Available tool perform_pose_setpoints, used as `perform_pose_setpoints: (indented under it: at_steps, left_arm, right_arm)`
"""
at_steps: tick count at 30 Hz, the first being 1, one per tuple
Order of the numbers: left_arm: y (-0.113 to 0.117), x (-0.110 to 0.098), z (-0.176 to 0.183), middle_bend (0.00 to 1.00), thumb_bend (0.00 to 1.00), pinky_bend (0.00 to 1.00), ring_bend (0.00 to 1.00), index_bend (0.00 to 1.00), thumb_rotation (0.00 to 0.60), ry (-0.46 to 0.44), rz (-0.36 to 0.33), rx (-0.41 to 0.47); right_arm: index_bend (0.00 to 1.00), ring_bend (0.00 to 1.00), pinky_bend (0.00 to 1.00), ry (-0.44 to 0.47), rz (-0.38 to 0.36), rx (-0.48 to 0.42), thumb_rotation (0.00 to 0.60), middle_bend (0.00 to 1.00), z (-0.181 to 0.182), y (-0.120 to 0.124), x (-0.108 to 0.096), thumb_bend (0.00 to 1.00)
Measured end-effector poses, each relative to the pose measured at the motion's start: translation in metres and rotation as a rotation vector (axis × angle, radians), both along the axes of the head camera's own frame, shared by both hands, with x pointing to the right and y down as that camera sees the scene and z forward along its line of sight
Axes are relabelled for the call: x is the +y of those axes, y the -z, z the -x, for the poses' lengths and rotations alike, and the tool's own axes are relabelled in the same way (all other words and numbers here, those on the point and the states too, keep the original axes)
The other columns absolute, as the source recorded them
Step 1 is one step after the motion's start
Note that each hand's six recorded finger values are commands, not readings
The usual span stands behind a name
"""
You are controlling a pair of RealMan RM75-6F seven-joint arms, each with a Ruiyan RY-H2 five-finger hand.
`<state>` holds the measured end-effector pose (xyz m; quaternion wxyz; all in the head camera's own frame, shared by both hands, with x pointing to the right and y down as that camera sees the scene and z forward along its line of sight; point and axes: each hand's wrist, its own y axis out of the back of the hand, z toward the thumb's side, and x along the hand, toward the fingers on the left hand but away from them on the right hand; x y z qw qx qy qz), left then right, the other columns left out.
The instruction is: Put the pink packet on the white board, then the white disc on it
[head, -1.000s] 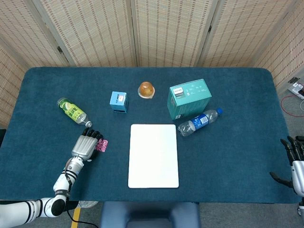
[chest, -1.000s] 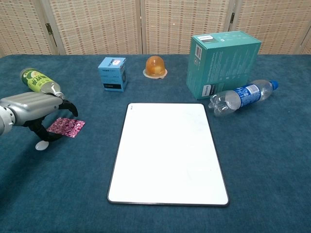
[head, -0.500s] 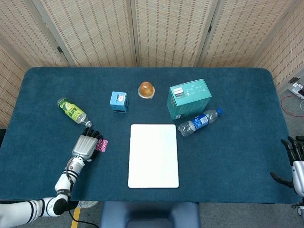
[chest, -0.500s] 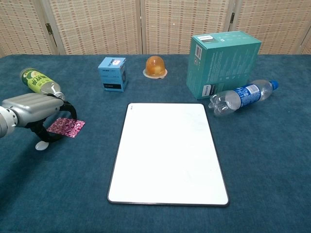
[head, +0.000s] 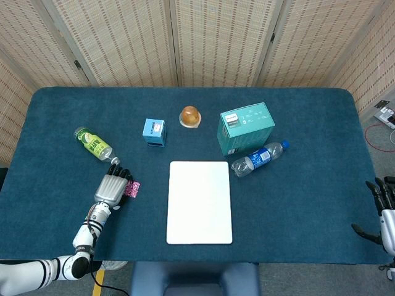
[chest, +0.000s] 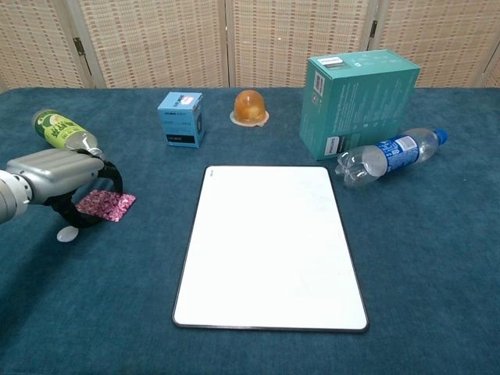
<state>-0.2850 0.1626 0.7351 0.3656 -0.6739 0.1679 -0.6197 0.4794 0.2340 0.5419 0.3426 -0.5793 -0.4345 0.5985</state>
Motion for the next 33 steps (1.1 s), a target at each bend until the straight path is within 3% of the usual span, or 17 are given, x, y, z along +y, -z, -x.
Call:
perform_pose_setpoints:
  at_steps: [14,24,33]
  left_arm:
    - [0.019,-0.002,-0.018,0.18,0.41,0.02,0.14,0.4,0.6,-0.046,-0.044,0.078]
    - [0.048,0.001,-0.08,0.18,0.41,0.02,0.14,0.39,0.6,-0.236,-0.077,0.202]
    - [0.047,0.016,-0.131,0.18,0.41,0.01,0.13,0.38,0.6,-0.349,-0.05,0.273]
  right_arm:
    - [0.09,0.05,0.01,0.003,-0.01,0.0,0.6,0.06,0.001,0.003,-0.001,0.07]
    - [0.09,0.05,0.01,-0.008,-0.015,0.002,0.6,0.06,-0.002,0.005,0.001,0.07]
    - [0.09,0.05,0.01,-0.021,-0.023,0.004,0.6,0.06,-0.006,0.008,0.005,0.07]
